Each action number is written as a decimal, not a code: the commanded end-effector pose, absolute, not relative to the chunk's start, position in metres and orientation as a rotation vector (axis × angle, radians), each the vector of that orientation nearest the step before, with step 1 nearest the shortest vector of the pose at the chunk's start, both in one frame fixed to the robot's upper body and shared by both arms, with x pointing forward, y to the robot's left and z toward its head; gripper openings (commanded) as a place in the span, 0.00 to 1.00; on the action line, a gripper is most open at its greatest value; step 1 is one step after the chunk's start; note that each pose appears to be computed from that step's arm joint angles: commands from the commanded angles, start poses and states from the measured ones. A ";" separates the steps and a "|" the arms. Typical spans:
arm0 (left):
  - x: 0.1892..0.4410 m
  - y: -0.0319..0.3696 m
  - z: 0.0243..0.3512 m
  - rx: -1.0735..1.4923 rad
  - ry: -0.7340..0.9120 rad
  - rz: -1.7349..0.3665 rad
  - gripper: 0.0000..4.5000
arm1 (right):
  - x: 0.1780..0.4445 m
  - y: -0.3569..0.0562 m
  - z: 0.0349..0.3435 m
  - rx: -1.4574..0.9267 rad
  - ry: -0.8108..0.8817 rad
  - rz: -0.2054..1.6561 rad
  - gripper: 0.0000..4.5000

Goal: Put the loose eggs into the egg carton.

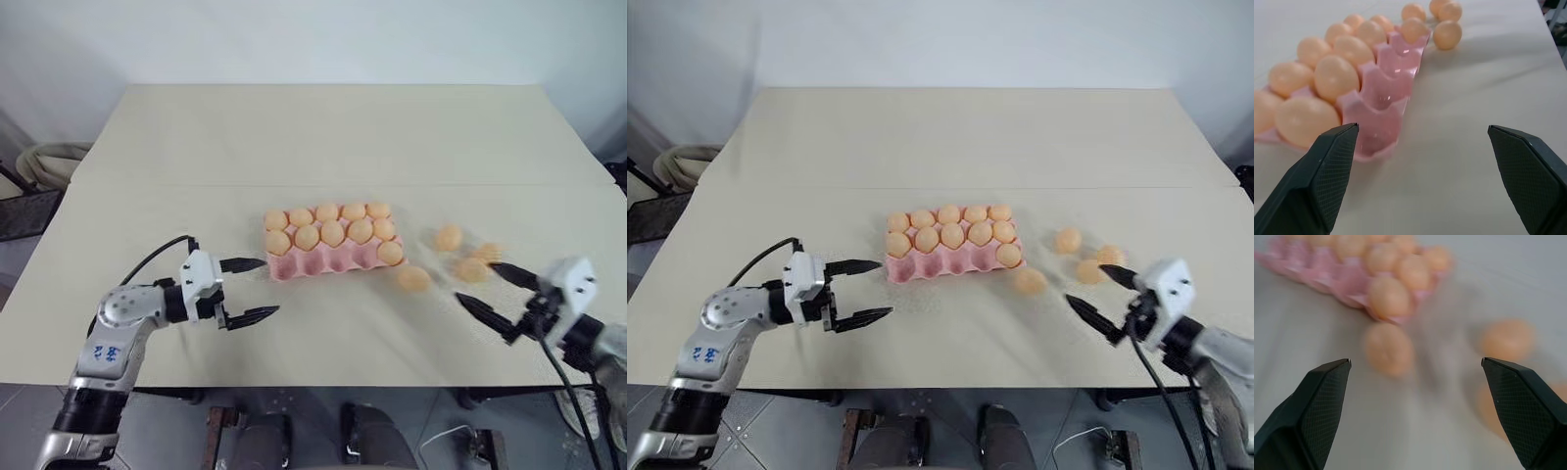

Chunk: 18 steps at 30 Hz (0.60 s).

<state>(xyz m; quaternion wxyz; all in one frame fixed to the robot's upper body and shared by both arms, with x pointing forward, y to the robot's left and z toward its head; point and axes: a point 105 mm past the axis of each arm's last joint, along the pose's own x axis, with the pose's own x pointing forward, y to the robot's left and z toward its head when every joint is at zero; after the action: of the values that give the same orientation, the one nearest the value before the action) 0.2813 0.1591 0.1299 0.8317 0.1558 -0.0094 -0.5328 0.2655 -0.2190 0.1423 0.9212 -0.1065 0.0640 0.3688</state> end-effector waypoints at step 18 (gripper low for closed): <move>0.269 0.167 0.149 0.357 -0.065 -1.031 1.00 | 0.305 -0.185 0.113 -0.283 0.208 0.901 0.48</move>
<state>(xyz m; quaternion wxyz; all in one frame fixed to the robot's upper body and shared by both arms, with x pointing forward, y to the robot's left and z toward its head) 0.2711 0.1671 0.1380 0.8531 0.1642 -0.0104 -0.4952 0.3069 -0.1885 0.1008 0.8874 -0.1311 0.1315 0.4219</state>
